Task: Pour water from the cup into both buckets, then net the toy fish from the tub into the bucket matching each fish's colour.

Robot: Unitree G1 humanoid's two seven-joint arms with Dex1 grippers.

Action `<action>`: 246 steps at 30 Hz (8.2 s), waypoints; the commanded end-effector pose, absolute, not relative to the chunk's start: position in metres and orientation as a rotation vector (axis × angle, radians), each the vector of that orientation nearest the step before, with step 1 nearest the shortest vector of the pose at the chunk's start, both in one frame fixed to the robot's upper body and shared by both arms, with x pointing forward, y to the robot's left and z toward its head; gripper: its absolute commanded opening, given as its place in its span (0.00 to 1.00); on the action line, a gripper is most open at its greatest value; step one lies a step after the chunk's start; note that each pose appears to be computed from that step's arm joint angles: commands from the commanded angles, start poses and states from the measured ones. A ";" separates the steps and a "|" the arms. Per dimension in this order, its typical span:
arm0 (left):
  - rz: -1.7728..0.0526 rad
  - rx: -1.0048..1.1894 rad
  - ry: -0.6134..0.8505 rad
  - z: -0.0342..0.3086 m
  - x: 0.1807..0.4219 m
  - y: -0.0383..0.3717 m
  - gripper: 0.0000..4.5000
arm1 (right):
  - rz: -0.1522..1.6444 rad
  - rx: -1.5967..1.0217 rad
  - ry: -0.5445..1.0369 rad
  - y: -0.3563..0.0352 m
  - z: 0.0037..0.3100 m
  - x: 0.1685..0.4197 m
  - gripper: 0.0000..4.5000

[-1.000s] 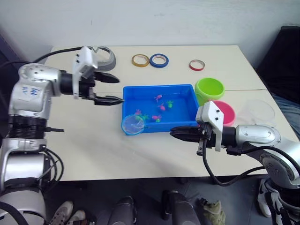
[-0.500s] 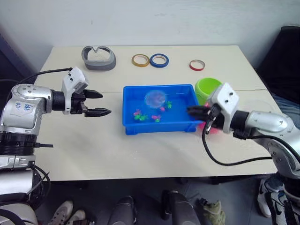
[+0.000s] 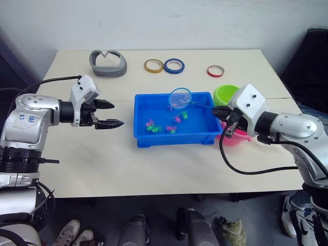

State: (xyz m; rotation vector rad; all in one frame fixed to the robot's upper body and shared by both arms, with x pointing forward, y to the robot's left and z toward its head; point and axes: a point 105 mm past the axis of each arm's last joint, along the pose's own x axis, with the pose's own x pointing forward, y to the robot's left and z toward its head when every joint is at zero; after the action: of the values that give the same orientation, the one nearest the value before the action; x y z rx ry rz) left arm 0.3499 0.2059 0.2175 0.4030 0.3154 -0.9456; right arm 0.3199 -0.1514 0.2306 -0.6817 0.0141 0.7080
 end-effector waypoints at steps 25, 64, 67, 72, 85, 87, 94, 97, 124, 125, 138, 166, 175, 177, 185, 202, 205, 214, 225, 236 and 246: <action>-0.988 0.441 0.265 0.224 0.342 0.195 0.99 | 0.664 -1.107 0.015 -0.155 0.203 0.338 0.00; -0.990 0.424 0.271 0.227 0.336 0.193 0.99 | 0.754 -0.996 0.082 -0.137 0.183 0.329 0.00; -0.990 0.423 0.268 0.227 0.336 0.193 0.99 | 0.729 -0.892 0.085 -0.135 0.191 0.331 0.00; -0.992 0.421 0.265 0.227 0.336 0.192 0.99 | 0.699 -0.827 0.084 -0.135 0.201 0.334 0.00; -1.035 0.390 0.266 0.227 0.332 0.186 0.99 | 0.685 -0.754 0.107 -0.141 0.211 0.331 0.00; -1.070 0.377 0.272 0.229 0.327 0.184 0.99 | 0.693 -0.705 0.113 -0.142 0.216 0.329 0.00; -1.070 0.416 0.239 0.236 0.332 0.190 0.99 | 0.713 -0.639 0.116 -0.145 0.224 0.323 0.00; -1.067 0.423 0.231 0.236 0.334 0.191 0.99 | 0.717 -0.630 0.114 -0.145 0.225 0.321 0.00; -1.349 0.361 -0.054 0.246 0.360 0.129 0.99 | 0.429 -0.575 0.090 -0.226 0.268 0.261 0.00; -1.359 0.361 -0.058 0.247 0.361 0.127 0.99 | 0.402 -0.580 0.098 -0.231 0.268 0.259 0.00; -1.434 0.370 -0.083 0.246 0.369 0.110 0.99 | 0.160 -0.788 0.240 -0.277 0.236 0.246 0.00; -1.450 0.377 -0.086 0.245 0.368 0.111 0.99 | 0.247 -1.814 0.214 -0.275 0.225 0.249 0.00; -1.449 0.376 -0.088 0.244 0.367 0.112 0.99 | 0.245 -1.748 0.192 -0.272 0.233 0.249 0.00; -1.445 0.376 -0.088 0.243 0.367 0.113 0.99 | 0.251 -1.724 0.184 -0.269 0.238 0.249 0.00; -1.277 0.395 -0.048 0.248 0.378 0.151 0.99 | 0.380 -1.481 0.060 -0.230 0.270 0.264 0.00; -1.005 0.450 0.133 0.235 0.358 0.233 0.99 | 0.687 -1.047 0.034 -0.155 0.230 0.311 0.00; -0.970 0.438 0.135 0.234 0.353 0.243 0.99 | 0.707 -1.005 0.043 -0.142 0.219 0.318 0.00; -0.937 0.353 0.094 0.238 0.351 0.246 0.99 | 0.672 -0.973 0.057 -0.123 0.201 0.340 0.00; -0.916 0.363 0.135 0.217 0.346 0.252 0.99 | 0.649 -0.976 0.087 -0.110 0.187 0.350 0.00; -0.912 0.362 0.124 0.222 0.342 0.250 0.99 | 0.695 -0.935 0.088 -0.084 0.177 0.353 0.00; -0.913 0.353 0.119 0.222 0.338 0.246 0.99 | 0.727 -0.909 0.111 -0.064 0.163 0.357 0.00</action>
State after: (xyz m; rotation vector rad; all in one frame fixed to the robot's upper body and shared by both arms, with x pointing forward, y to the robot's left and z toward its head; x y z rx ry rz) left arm 0.3414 0.2461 0.2054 0.3330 0.1774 -0.9174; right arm 0.3546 -0.0698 0.1528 -0.8953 0.1549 0.7457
